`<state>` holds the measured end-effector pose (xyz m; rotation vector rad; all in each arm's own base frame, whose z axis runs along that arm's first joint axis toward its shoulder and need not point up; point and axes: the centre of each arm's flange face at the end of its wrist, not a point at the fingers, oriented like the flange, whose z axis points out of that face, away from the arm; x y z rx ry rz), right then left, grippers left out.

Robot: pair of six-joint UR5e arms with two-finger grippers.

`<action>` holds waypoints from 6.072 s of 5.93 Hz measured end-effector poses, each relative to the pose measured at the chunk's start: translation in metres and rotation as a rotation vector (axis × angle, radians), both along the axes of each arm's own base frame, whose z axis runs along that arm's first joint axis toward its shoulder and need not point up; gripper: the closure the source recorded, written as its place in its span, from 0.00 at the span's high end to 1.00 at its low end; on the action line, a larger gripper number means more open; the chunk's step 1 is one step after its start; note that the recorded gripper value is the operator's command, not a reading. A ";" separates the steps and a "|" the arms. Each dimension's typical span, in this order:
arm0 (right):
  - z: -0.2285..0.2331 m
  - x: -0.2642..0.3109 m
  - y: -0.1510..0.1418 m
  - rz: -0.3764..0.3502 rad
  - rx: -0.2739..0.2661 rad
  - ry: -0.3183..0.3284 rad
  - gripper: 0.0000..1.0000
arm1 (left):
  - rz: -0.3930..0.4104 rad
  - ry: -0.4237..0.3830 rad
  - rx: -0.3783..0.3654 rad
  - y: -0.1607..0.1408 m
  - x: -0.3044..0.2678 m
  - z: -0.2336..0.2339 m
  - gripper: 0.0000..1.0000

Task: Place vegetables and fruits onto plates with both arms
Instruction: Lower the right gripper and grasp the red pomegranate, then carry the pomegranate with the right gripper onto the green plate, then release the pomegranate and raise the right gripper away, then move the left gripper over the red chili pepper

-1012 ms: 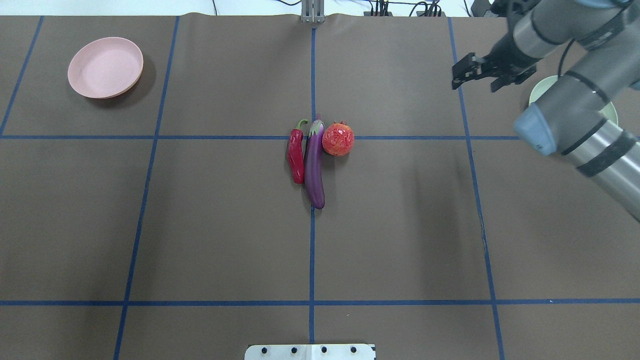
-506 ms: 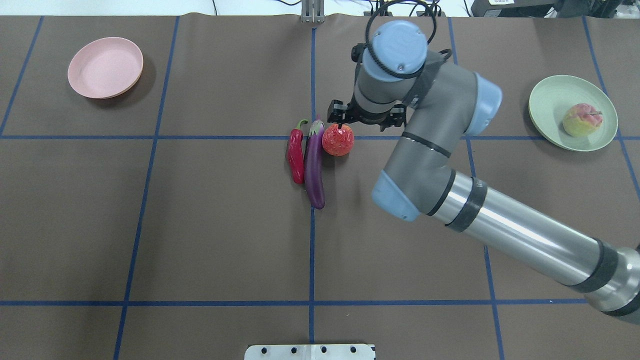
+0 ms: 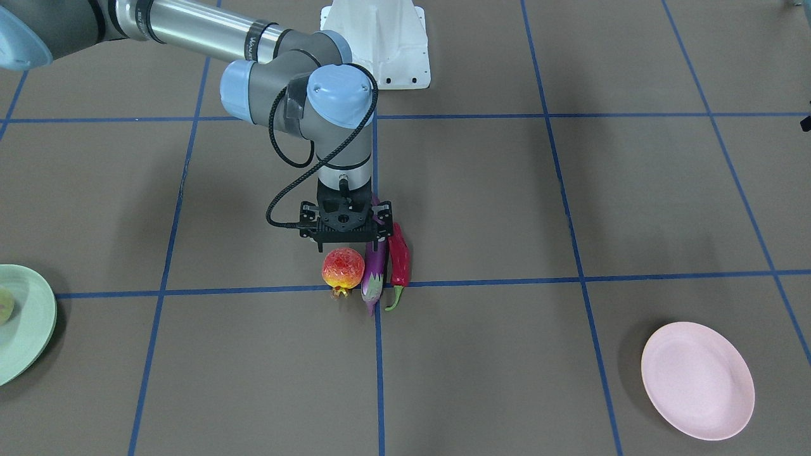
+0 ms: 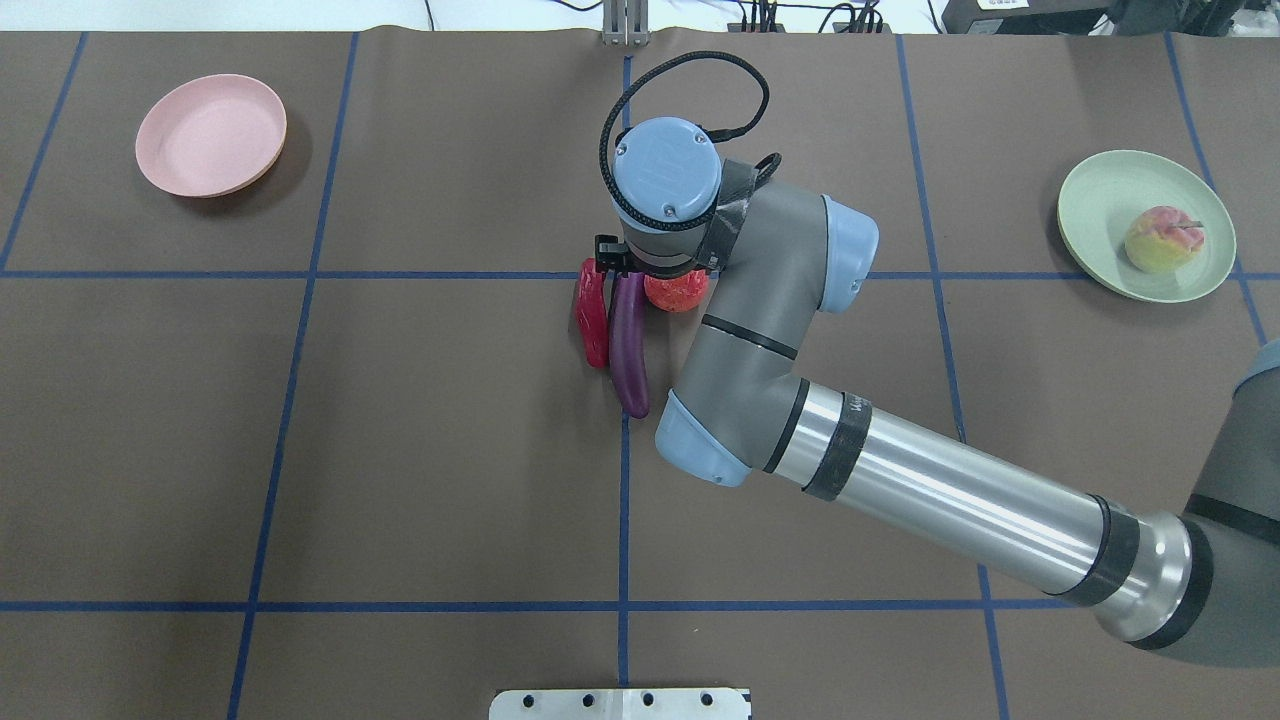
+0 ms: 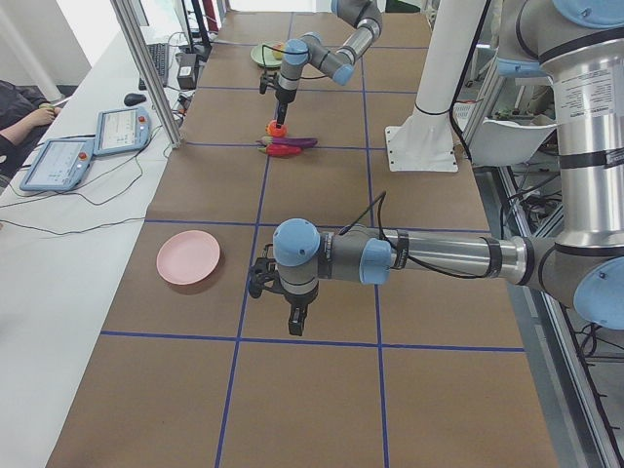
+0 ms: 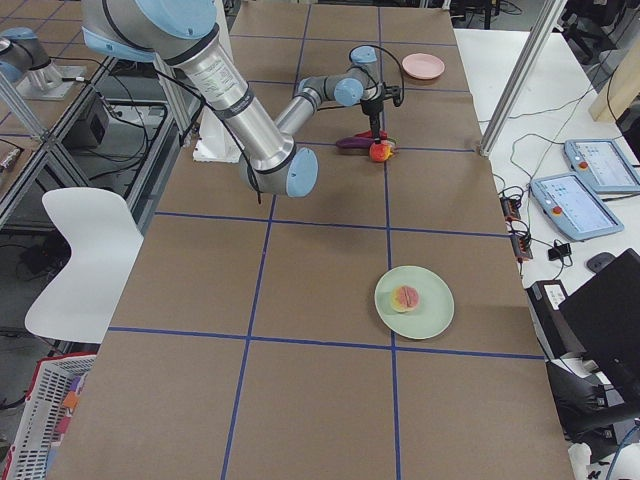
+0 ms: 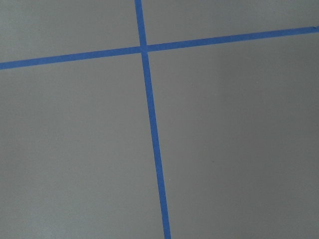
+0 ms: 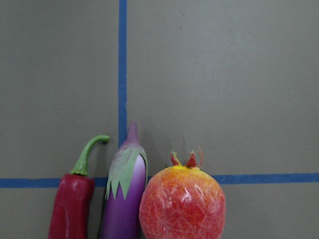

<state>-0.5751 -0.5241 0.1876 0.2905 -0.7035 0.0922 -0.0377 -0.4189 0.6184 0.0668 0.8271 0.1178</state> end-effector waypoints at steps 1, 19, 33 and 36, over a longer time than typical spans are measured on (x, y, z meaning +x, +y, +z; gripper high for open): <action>0.010 -0.004 -0.001 -0.009 0.020 0.018 1.00 | 0.000 0.000 0.001 0.000 0.000 0.000 1.00; 0.409 0.452 -0.135 -0.382 0.093 0.052 1.00 | 0.002 0.000 0.005 -0.002 0.001 -0.002 1.00; 0.399 0.668 0.039 -0.220 -0.127 -0.028 1.00 | -0.146 0.111 0.026 -0.153 0.312 -0.268 1.00; 0.398 0.667 0.038 -0.219 -0.126 -0.026 1.00 | -0.197 0.070 -0.109 -0.169 0.536 -0.368 1.00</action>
